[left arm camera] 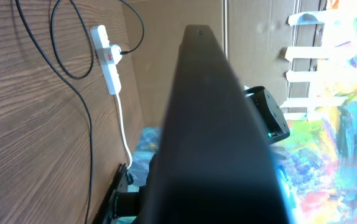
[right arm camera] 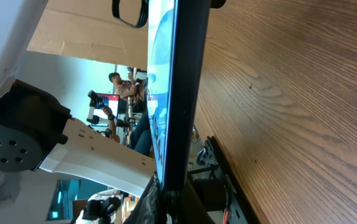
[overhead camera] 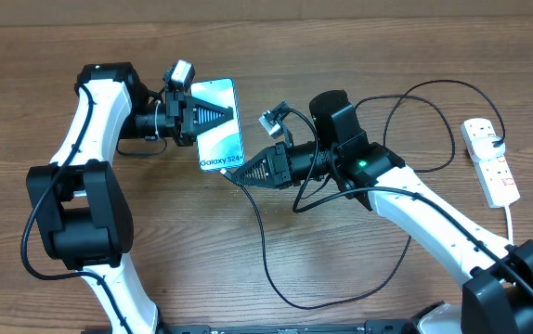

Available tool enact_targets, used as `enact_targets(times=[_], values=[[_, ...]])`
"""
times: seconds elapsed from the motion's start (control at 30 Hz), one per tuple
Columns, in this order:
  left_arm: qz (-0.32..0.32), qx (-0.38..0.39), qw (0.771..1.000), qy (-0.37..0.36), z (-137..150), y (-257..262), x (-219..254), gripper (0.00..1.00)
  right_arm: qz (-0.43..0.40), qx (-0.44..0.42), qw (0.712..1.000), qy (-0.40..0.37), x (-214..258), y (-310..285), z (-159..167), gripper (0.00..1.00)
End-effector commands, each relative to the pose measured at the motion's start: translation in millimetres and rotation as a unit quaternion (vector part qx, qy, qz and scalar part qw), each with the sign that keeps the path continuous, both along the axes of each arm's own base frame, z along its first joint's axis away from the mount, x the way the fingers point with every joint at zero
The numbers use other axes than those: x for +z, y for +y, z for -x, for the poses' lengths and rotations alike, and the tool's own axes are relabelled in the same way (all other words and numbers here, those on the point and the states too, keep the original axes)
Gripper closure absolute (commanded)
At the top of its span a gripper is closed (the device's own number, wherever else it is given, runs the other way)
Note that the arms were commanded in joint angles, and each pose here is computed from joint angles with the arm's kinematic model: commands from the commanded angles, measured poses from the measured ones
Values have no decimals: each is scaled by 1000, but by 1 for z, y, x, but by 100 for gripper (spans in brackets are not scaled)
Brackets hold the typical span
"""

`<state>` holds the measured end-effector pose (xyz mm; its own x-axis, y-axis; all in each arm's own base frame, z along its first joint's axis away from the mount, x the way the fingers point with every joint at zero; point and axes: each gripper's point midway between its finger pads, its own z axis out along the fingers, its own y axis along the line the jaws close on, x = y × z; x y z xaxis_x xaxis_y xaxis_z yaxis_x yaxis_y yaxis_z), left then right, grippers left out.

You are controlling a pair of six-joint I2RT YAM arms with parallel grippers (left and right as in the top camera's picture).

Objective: Plug charger to phone and switch on socket

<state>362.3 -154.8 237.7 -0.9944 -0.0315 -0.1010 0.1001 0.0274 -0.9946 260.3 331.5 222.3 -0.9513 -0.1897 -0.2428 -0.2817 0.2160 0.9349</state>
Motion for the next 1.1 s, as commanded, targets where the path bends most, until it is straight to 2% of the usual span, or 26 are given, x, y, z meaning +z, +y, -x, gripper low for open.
enact_targets(times=[0.0,0.23,0.5,0.63,0.77,0.87,1.07], values=[[12,3,1000,-19,2,-3,16,96,7,-28,999,-15,4,-3,-13,96],[8,12,998,-54,-5,5,13,96,21,-15,999,-29,-5,-6,-8,96],[-33,25,998,-41,-20,25,-5,96,172,-31,985,-14,-69,-39,6,96],[-59,17,997,-37,-18,26,-14,96,346,-98,933,-16,-119,-88,-3,96],[-75,13,997,-29,-16,26,-20,96,493,-169,853,-29,-144,-146,-14,96],[-77,12,997,-29,-16,26,-20,96,559,-212,801,-36,-151,-178,-19,96],[-81,11,996,-29,-16,27,-22,96,588,-248,770,-18,-166,-197,-14,97]])
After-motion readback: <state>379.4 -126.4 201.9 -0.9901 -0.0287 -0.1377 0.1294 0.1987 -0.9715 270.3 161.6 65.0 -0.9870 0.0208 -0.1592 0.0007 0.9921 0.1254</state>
